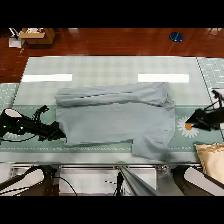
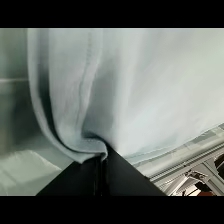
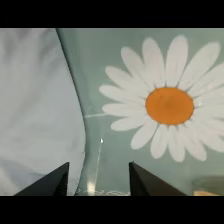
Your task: Fold the shirts.
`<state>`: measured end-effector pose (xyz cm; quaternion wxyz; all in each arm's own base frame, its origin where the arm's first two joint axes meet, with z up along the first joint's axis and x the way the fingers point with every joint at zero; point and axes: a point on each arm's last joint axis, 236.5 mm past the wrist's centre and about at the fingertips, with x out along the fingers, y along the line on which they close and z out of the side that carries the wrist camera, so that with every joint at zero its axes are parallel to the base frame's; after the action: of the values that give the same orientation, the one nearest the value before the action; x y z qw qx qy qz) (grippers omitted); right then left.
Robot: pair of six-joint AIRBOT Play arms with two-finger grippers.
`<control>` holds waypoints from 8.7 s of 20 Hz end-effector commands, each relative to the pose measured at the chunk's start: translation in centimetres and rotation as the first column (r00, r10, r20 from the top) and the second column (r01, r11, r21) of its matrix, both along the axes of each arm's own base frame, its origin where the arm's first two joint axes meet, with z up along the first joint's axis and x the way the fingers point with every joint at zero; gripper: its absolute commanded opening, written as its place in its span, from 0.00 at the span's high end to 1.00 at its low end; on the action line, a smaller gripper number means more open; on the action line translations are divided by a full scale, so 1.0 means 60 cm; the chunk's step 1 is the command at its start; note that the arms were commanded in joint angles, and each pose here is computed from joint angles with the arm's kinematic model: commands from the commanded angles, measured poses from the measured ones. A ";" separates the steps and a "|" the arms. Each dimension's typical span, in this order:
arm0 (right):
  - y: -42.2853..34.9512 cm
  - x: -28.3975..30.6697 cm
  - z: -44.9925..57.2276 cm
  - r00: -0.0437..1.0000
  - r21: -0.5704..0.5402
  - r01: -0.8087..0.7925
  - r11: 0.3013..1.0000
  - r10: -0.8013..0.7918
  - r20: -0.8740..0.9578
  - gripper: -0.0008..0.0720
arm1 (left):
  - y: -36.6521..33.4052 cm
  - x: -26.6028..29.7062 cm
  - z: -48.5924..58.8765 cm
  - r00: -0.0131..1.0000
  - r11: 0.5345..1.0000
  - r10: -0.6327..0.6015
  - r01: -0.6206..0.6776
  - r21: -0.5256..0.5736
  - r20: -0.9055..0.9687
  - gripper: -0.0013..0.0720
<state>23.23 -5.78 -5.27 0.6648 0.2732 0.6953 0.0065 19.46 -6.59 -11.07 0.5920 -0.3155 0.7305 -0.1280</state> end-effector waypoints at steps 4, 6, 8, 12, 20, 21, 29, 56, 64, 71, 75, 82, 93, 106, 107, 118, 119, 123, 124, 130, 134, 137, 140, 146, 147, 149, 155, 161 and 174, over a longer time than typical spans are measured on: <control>0.095 -0.060 -0.056 0.991 0.107 0.102 0.989 -0.111 0.075 0.33 | -0.005 -0.004 0.004 1.000 1.000 -0.019 0.019 -0.019 0.003 0.96; 0.103 -0.060 -0.063 0.988 0.125 0.124 0.984 -0.135 0.076 0.33 | -0.005 -0.005 0.005 1.000 0.999 -0.027 0.027 -0.022 0.006 0.96; 0.116 -0.050 -0.061 0.981 0.166 0.155 0.974 -0.171 0.088 0.33 | -0.005 -0.005 0.005 1.000 0.999 -0.027 0.027 -0.022 0.006 0.96; 0.141 -0.079 -0.077 0.983 0.207 0.175 0.963 -0.184 0.026 0.33 | -0.005 -0.004 0.006 1.000 0.999 -0.027 0.027 -0.022 0.008 0.96; 0.158 -0.064 -0.101 0.987 0.141 0.146 0.979 -0.154 0.052 0.41 | -0.008 0.003 0.009 0.999 0.999 -0.031 0.032 -0.035 0.030 0.96; 0.170 -0.061 -0.106 0.991 0.129 0.116 0.985 -0.124 0.055 0.55 | -0.010 0.005 0.011 0.999 0.999 -0.026 0.028 -0.040 0.032 0.96; 0.174 0.077 0.052 0.933 0.064 -0.111 0.992 0.082 0.349 0.95 | -0.008 0.081 0.120 0.971 0.992 -0.068 0.089 -0.085 0.227 0.96; 0.165 0.465 -0.011 0.824 -0.026 0.055 0.998 -0.030 0.565 0.95 | 0.083 0.419 0.050 0.864 0.968 0.224 -0.252 0.001 0.451 0.63; -0.015 0.409 0.072 0.819 -0.320 0.066 0.945 0.132 0.559 0.38 | 0.173 0.402 0.124 0.870 0.983 0.161 -0.183 0.002 0.465 0.14; 0.012 0.313 -0.020 0.946 0.197 0.086 0.977 -0.143 0.293 0.17 | 0.142 0.373 0.130 0.904 0.993 0.119 -0.111 -0.044 0.411 0.16; 0.083 0.365 -0.044 0.926 0.395 0.127 0.910 -0.251 0.280 0.17 | 0.108 0.374 0.130 0.909 0.997 0.074 -0.061 -0.044 0.411 0.16; 0.228 0.389 -0.086 0.941 0.411 -0.005 0.912 -0.135 0.311 0.22 | 0.063 0.373 0.130 0.911 0.999 0.016 0.002 -0.042 0.413 0.16; 0.225 0.335 0.140 0.854 0.202 -0.205 0.958 0.074 0.516 0.95 | -0.108 0.397 0.248 0.866 0.943 0.094 0.080 -0.323 0.491 0.96; 0.179 0.193 0.306 0.841 -0.033 -0.118 0.992 0.118 0.528 0.95 | -0.560 0.263 0.167 0.834 0.931 -0.148 0.299 -0.210 0.532 0.96; 0.181 0.187 0.310 0.843 -0.029 -0.116 0.993 0.114 0.526 0.95 | -0.579 0.246 0.148 0.845 0.929 -0.161 0.304 -0.210 0.510 0.96; 0.217 0.132 0.338 0.857 -0.039 -0.120 0.992 0.124 0.501 0.95 | -0.723 0.147 0.058 0.911 0.928 -0.111 0.238 -0.285 0.398 0.96; 0.216 0.134 0.338 0.855 -0.044 -0.117 0.992 0.123 0.504 0.95 | -0.722 0.155 0.058 0.910 0.929 -0.106 0.234 -0.286 0.400 0.96; 0.230 0.152 0.354 0.829 -0.012 -0.103 0.995 0.093 0.551 0.95 | -0.612 0.260 0.104 0.860 0.924 -0.121 0.280 -0.260 0.496 0.96; 0.249 0.158 0.361 0.813 -0.002 -0.121 0.993 0.100 0.574 0.95 | -0.563 0.290 0.124 0.839 0.930 -0.134 0.291 -0.226 0.528 0.96; 0.397 0.217 0.329 0.738 -0.043 -0.227 0.973 0.201 0.644 0.95 | -0.165 0.444 0.326 0.646 0.997 -0.072 0.071 0.034 0.760 0.96; 0.543 0.260 0.224 0.720 -0.029 -0.324 0.946 0.266 0.640 0.95 | 0.041 0.420 0.441 0.579 0.988 0.061 -0.148 0.032 0.813 0.96; 0.640 0.265 0.144 0.732 0.023 -0.350 0.936 0.258 0.630 0.95 | 0.091 0.368 0.468 0.597 0.985 0.069 -0.165 0.038 0.799 0.96; 0.706 0.259 0.081 0.768 0.093 -0.333 0.938 0.212 0.605 0.95 | 0.087 0.343 0.476 0.609 0.990 0.052 -0.138 0.041 0.791 0.96; 0.747 0.276 0.066 0.763 0.159 -0.269 0.950 0.110 0.637 0.65 | 0.033 0.330 0.443 0.637 0.998 -0.005 -0.045 0.044 0.771 0.96; 0.749 0.283 0.074 0.764 0.186 -0.246 0.951 0.073 0.641 0.55 | 0.027 0.327 0.428 0.652 0.998 -0.001 -0.042 0.038 0.758 0.96; 0.749 0.296 0.096 0.754 0.223 -0.212 0.952 0.014 0.657 0.41 | 0.021 0.320 0.392 0.687 0.999 0.013 -0.044 0.024 0.727 0.96; 0.606 0.290 0.171 0.674 -0.043 -0.353 0.935 0.285 0.682 0.39 | 0.018 0.306 0.349 0.724 0.999 0.018 -0.040 0.016 0.690 0.96; 0.104 0.150 0.093 0.871 -0.596 -0.426 0.681 0.487 -0.066 0.32 | 0.019 0.305 0.349 0.718 0.999 0.005 -0.030 0.024 0.696 0.96; 0.389 0.191 -0.080 0.986 0.237 -0.045 0.970 0.005 0.165 0.17 | 0.013 0.297 0.347 0.727 1.000 -0.008 -0.007 0.019 0.687 0.96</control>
<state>35.29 15.12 -8.19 0.7049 0.3219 0.6221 0.1118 37.39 -5.73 9.79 0.8249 -0.2395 0.4592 -0.2264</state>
